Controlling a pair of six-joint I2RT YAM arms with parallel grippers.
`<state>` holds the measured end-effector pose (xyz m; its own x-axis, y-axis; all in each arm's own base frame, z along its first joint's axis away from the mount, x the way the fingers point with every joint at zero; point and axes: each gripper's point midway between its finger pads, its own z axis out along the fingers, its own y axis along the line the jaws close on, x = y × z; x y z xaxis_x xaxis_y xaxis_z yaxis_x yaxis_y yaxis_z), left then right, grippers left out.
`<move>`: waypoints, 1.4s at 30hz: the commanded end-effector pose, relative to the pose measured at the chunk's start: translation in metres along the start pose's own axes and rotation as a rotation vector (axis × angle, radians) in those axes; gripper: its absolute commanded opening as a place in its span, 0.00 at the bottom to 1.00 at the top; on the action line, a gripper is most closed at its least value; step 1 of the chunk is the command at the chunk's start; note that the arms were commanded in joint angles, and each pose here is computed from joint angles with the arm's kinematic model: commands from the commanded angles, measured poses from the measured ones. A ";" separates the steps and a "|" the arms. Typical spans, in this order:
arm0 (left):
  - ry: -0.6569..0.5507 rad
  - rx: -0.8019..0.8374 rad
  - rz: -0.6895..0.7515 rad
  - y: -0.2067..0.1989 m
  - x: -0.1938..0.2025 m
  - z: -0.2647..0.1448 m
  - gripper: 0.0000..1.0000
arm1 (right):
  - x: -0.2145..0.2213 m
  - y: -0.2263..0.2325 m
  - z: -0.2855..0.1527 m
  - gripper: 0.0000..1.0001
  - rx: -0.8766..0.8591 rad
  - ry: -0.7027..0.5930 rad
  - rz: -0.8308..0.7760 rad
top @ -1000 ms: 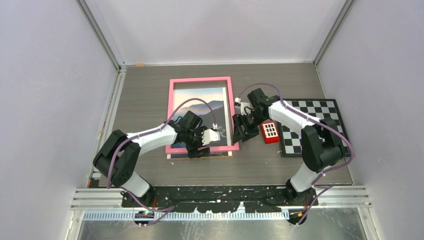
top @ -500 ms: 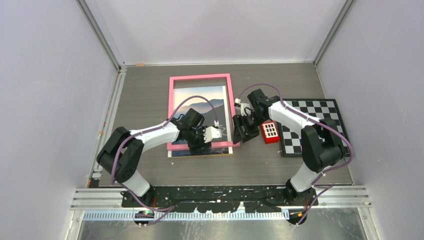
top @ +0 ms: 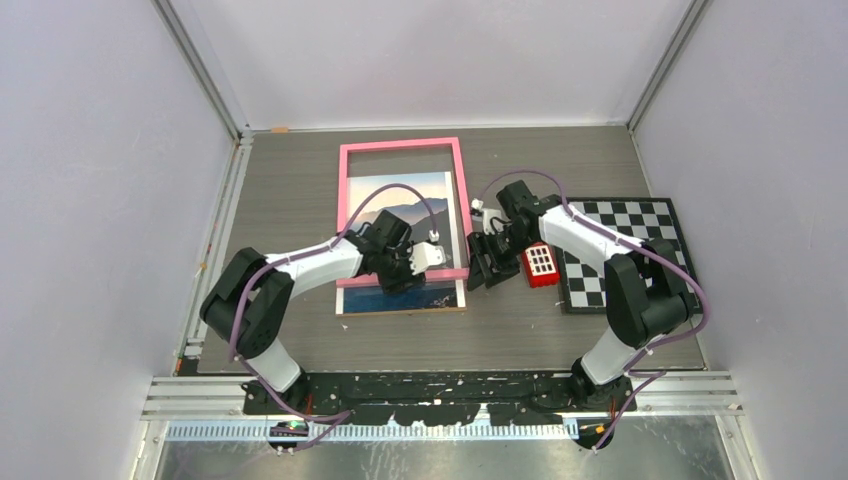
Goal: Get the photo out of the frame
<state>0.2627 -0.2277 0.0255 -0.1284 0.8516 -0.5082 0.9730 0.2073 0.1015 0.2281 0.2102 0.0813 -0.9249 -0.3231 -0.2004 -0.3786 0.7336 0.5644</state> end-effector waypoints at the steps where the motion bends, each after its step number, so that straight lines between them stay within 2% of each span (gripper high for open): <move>1: 0.073 -0.151 -0.032 0.039 0.016 0.007 0.48 | -0.004 0.010 -0.007 0.61 -0.026 -0.049 0.001; 5: 0.072 -0.179 -0.073 0.049 0.018 0.004 0.51 | -0.002 0.012 -0.005 0.61 -0.046 -0.050 0.029; 9: -0.042 -0.164 -0.097 0.043 -0.002 -0.018 0.62 | -0.003 0.019 -0.001 0.59 -0.092 -0.060 0.077; 13: -0.155 -0.190 -0.131 0.031 -0.017 -0.053 0.66 | -0.001 0.023 0.008 0.56 -0.145 -0.059 0.143; 15: -0.179 -0.203 -0.232 0.027 -0.017 -0.071 0.68 | -0.002 0.024 0.012 0.56 -0.165 -0.057 0.173; 21: -0.237 -0.167 -0.786 0.005 -0.005 -0.117 0.73 | -0.002 0.024 0.022 0.55 -0.202 -0.034 0.223; 28: -0.217 -0.091 -1.293 -0.017 0.037 -0.121 0.78 | 0.013 0.016 0.033 0.52 -0.196 0.006 0.251; 33: -0.211 -0.159 -1.419 -0.004 0.057 -0.117 0.78 | 0.015 0.012 0.036 0.49 -0.190 0.004 0.252; 37: -0.154 -0.259 -1.533 0.005 0.090 -0.114 0.80 | 0.011 0.015 0.036 0.49 -0.193 -0.012 0.251; 42: -0.164 -0.235 -1.605 0.013 0.105 -0.105 0.80 | 0.009 0.012 0.044 0.45 -0.185 -0.004 0.242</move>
<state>0.2344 -0.0890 0.0716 -0.8980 -0.3031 -0.3190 -0.1364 0.8810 -0.4531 0.2067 0.2353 0.0518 -0.9897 -0.1417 -0.0209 -0.1128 0.6818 0.7228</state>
